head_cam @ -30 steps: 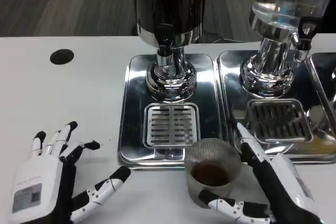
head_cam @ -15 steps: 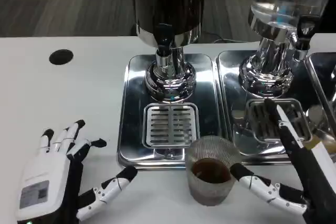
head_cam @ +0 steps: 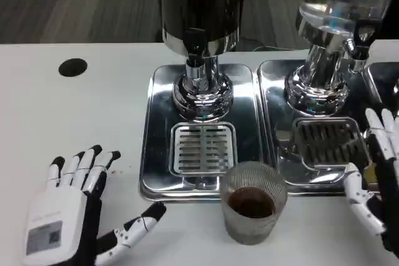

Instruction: Grasp the cup under the faucet to collect the drink, then remove the cup.

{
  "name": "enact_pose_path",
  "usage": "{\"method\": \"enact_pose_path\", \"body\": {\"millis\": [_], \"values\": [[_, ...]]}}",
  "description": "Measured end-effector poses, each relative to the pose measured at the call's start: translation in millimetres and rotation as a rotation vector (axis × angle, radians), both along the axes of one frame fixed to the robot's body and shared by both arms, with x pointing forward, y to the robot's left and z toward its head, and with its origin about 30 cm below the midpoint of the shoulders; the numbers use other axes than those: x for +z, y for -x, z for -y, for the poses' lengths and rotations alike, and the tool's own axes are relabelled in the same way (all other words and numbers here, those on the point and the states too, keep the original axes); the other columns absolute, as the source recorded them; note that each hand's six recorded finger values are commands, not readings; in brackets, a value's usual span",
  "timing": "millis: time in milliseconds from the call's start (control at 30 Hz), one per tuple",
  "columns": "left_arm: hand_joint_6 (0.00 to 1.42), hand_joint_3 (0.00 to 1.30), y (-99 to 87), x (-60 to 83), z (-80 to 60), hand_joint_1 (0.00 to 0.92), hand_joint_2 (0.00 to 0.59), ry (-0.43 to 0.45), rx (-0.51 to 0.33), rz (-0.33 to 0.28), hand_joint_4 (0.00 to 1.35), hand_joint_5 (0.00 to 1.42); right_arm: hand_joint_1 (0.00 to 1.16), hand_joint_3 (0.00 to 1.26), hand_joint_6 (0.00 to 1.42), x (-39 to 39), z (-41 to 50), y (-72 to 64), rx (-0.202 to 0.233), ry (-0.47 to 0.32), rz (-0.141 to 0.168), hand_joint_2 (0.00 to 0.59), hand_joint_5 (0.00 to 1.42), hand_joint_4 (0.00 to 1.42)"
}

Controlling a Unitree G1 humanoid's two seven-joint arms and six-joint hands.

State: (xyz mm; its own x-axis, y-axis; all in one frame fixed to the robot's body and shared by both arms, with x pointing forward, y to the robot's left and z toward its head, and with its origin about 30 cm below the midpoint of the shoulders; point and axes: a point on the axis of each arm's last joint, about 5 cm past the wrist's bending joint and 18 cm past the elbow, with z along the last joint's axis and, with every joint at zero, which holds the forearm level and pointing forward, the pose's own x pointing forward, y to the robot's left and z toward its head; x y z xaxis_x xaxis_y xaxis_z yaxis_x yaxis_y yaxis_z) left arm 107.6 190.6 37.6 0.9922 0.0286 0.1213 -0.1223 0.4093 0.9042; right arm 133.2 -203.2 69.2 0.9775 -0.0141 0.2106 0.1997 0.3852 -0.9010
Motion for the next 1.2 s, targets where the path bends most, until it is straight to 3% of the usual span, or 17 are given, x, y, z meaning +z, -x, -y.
{"method": "enact_pose_path", "body": {"millis": [33,100,267,400,467,667,1200], "values": [[0.00,0.12,3.5,-2.9,2.0,0.000,0.095,0.000,-0.009,0.011,0.00,0.08,0.04,0.07,0.00,-4.0,1.6,-1.4,0.004,0.100,0.001,0.579,0.00,0.00],[0.00,0.11,12.2,-8.4,4.7,0.000,0.095,-0.012,-0.030,0.001,0.00,0.08,0.04,0.07,0.00,-11.5,3.4,-1.2,0.017,0.201,-0.017,0.579,0.00,0.00],[0.00,0.10,20.8,-11.5,2.8,0.000,0.095,-0.051,-0.026,0.005,0.00,0.08,0.03,0.07,0.00,-26.6,9.7,2.4,0.004,0.267,-0.085,0.580,0.00,0.00],[0.00,0.10,25.4,-10.0,3.3,0.000,0.095,-0.073,-0.022,0.007,0.00,0.08,0.05,0.06,0.00,-31.5,10.5,5.1,0.009,0.263,-0.064,0.561,0.00,0.00],[0.00,0.10,28.2,-8.8,5.0,0.000,0.095,-0.083,-0.023,0.012,0.00,0.08,0.14,0.08,0.00,-36.2,11.4,8.5,0.016,0.249,-0.069,0.548,0.00,0.00],[0.00,0.11,40.8,-11.6,15.1,0.000,0.103,-0.070,-0.015,0.007,0.00,0.08,0.16,0.07,0.00,-46.3,13.9,15.6,0.019,0.244,-0.091,0.533,0.00,0.00],[0.01,0.14,43.5,-12.9,19.1,0.000,0.112,-0.061,-0.010,0.026,0.00,0.10,0.09,0.12,0.00,-46.0,14.1,14.7,0.020,0.216,-0.090,0.546,0.00,0.00]]}}
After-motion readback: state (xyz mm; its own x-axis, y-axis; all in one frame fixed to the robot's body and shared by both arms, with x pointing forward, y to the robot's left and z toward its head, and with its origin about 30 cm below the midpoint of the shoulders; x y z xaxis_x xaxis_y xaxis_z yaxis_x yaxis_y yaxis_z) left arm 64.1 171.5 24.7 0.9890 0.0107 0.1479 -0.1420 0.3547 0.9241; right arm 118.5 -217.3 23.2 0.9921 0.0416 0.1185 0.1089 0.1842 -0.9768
